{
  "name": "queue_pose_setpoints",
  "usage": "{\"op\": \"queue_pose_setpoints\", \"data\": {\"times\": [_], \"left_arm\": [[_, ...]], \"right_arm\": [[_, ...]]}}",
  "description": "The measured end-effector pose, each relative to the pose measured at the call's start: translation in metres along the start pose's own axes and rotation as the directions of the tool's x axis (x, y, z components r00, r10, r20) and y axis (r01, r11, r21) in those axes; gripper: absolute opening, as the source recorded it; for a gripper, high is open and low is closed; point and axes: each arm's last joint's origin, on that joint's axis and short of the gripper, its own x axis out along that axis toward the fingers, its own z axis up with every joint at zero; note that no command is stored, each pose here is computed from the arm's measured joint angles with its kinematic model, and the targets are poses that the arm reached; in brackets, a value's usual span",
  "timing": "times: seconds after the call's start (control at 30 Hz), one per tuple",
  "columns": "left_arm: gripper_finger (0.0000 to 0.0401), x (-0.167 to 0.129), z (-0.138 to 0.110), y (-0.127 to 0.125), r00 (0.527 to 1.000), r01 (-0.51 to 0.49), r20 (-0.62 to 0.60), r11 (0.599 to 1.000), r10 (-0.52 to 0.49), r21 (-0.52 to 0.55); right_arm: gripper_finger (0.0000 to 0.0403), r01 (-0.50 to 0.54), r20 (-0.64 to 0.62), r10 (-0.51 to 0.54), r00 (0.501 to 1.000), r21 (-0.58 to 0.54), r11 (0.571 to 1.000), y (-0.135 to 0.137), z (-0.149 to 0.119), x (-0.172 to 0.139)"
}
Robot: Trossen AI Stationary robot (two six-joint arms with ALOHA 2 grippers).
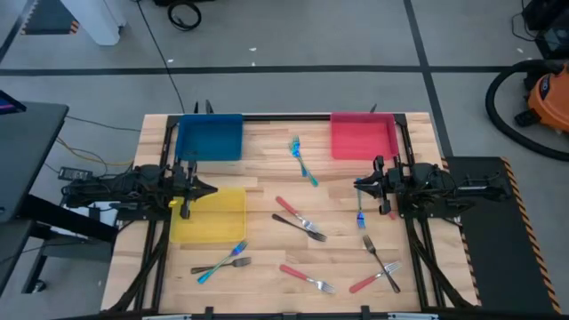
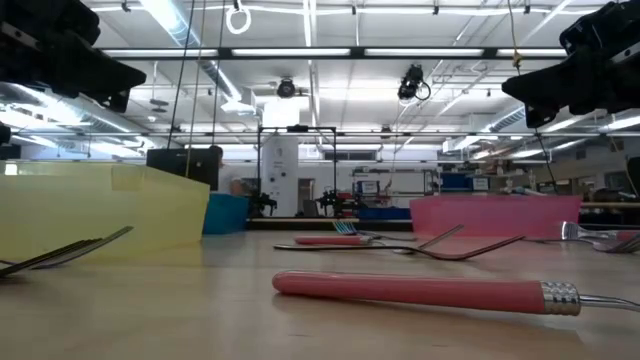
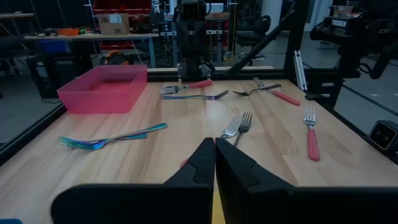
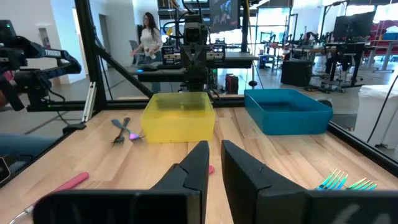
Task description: Sort silverware by color (type)
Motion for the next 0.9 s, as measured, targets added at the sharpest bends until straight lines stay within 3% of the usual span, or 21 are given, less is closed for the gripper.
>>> {"op": "queue_pose_setpoints", "data": {"times": [0.37, 0.47, 0.67, 0.9], "left_arm": [[0.0016, 0.0, 0.0, 0.0, 1.0, 0.0, 0.0, 1.0, 0.0, 0.0], [0.0016, 0.0, 0.0, 0.0, 1.0, 0.0, 0.0, 1.0, 0.0, 0.0], [0.0016, 0.0, 0.002, 0.0, 1.0, -0.004, 0.016, 0.983, 0.001, 0.182], [0.0016, 0.0, 0.002, 0.0, 1.0, -0.004, 0.016, 0.981, 0.001, 0.195]], "right_arm": [[0.0052, 0.0, 0.0, 0.0, 1.0, 0.0, 1.0, 0.0, 0.0, 0.0], [0.0052, 0.044, 0.008, -0.044, 0.999, 0.0, 0.999, -0.001, 0.001, 0.0], [0.0052, 0.08, 0.019, -0.08, 0.997, -0.025, 0.996, -0.002, 0.002, 0.0], [0.0052, 0.079, 0.144, -0.079, 0.986, 0.003, 0.997, -0.002, 0.014, -0.001]]}}
